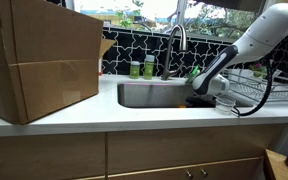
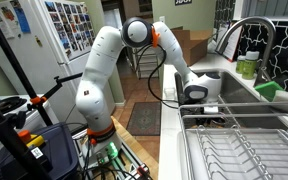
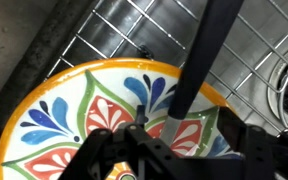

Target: Put the fork in the utensil holder on the plate rack

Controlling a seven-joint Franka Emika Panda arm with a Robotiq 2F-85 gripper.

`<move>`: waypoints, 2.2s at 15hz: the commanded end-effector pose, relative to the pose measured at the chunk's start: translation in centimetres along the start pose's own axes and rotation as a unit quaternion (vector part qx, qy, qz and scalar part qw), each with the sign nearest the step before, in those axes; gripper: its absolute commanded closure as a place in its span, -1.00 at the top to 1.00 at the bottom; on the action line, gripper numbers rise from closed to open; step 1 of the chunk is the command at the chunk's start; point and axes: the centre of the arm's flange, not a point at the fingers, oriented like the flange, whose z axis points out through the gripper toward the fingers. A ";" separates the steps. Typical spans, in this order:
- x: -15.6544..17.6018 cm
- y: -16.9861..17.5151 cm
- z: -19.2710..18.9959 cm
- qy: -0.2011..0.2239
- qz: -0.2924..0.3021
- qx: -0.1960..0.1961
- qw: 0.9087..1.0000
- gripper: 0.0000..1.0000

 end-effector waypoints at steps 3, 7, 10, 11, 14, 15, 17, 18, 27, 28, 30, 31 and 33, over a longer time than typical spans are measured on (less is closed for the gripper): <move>0.8 -0.4 2.4 -0.004 0.006 0.001 1.000 0.21; 1.0 -0.5 2.5 -0.005 0.007 0.001 1.000 -0.39; 1.1 -0.8 2.3 -0.004 0.007 0.004 1.000 -0.76; 1.1 -0.9 2.2 -0.004 0.008 0.006 1.000 -0.94; 1.1 -0.9 2.4 -0.006 0.008 0.006 1.000 -0.90; 1.0 -0.9 2.4 -0.006 0.008 0.005 1.000 -0.90; 1.0 -0.8 2.4 -0.009 0.007 0.003 1.000 -0.90; 1.0 -0.8 2.4 -0.011 0.006 0.001 1.000 -0.90; 1.0 0.5 -1.8 -0.056 -0.029 -0.055 0.997 -0.90; 1.0 0.6 -2.1 -0.062 -0.034 -0.060 0.996 -0.90; 1.2 0.7 -2.7 -0.075 -0.041 -0.067 0.994 -0.90; 1.3 0.8 -2.9 -0.082 -0.044 -0.070 0.993 -0.90; 1.4 0.8 -3.2 -0.089 -0.047 -0.077 0.992 -0.90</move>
